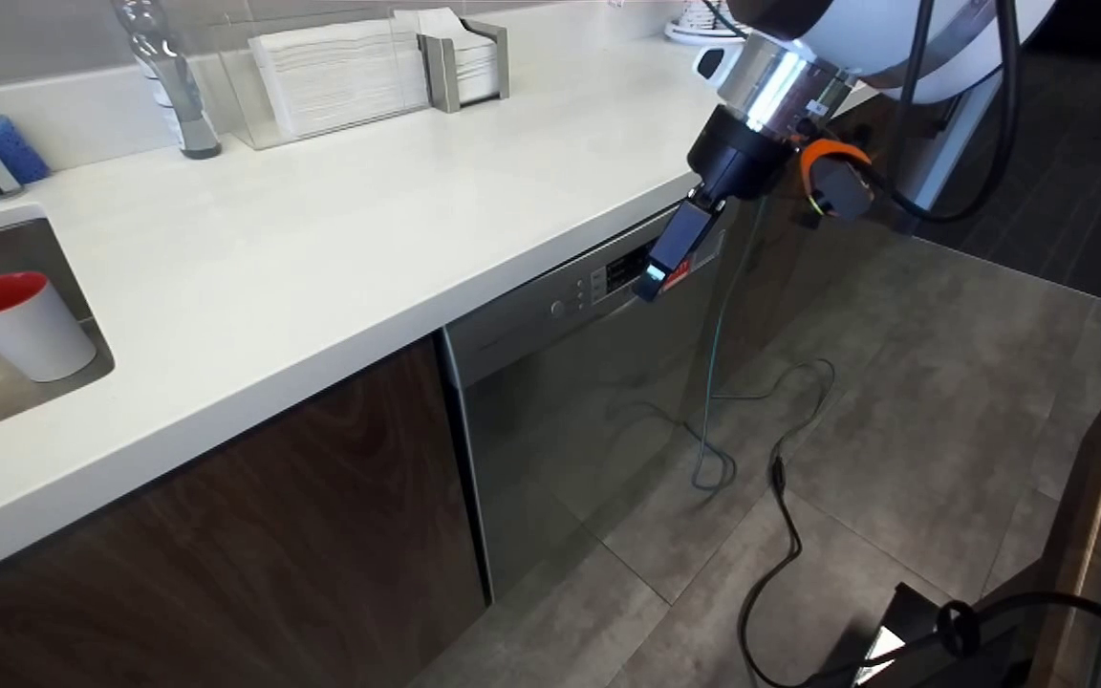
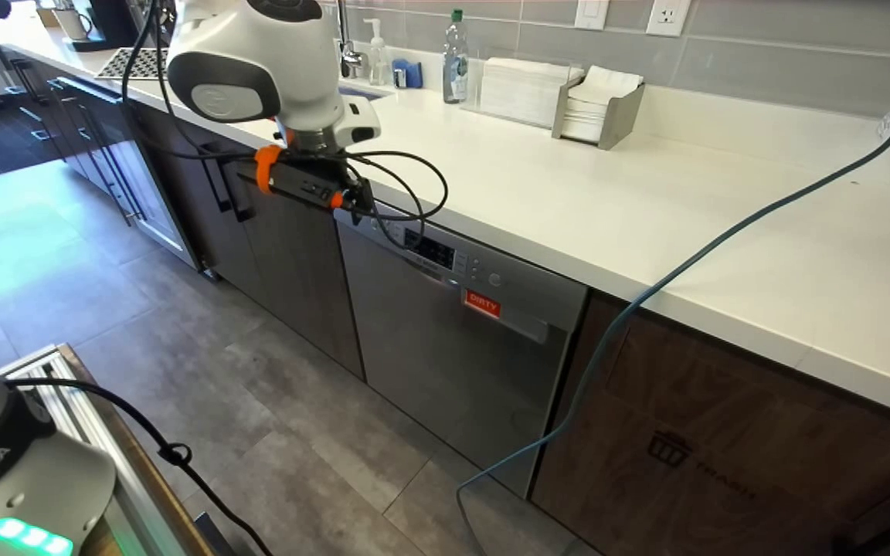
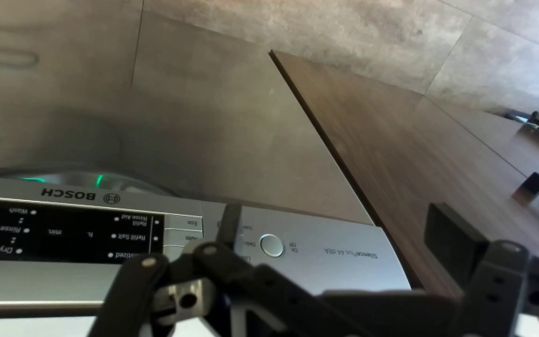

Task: Press a button on the left side of the oven

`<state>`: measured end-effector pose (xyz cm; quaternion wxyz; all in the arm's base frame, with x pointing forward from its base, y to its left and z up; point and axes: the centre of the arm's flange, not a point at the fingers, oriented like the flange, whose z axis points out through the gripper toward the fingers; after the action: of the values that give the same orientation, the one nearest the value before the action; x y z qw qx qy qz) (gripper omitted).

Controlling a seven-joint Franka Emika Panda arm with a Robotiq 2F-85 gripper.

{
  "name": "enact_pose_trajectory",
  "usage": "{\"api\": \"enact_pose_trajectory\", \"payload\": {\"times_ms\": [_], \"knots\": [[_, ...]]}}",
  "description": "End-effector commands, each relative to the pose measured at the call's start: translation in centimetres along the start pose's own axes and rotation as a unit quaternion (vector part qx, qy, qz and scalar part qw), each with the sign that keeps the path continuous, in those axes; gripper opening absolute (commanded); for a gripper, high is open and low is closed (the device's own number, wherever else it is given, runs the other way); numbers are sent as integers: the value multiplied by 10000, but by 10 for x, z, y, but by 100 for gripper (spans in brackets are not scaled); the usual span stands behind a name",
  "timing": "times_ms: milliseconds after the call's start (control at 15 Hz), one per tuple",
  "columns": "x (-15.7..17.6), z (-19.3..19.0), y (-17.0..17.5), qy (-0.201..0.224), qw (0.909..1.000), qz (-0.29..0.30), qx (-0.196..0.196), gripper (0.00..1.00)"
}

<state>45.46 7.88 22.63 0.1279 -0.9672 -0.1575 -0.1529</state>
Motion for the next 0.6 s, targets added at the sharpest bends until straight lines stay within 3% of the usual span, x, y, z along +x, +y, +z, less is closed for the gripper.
{"api": "enact_pose_trajectory", "payload": {"times_ms": [0, 533], "knots": [[-3, 25, 3, 149, 9998, 137, -56, 100], [1, 67, 0, 277, 9968, 557, -496, 100]]}}
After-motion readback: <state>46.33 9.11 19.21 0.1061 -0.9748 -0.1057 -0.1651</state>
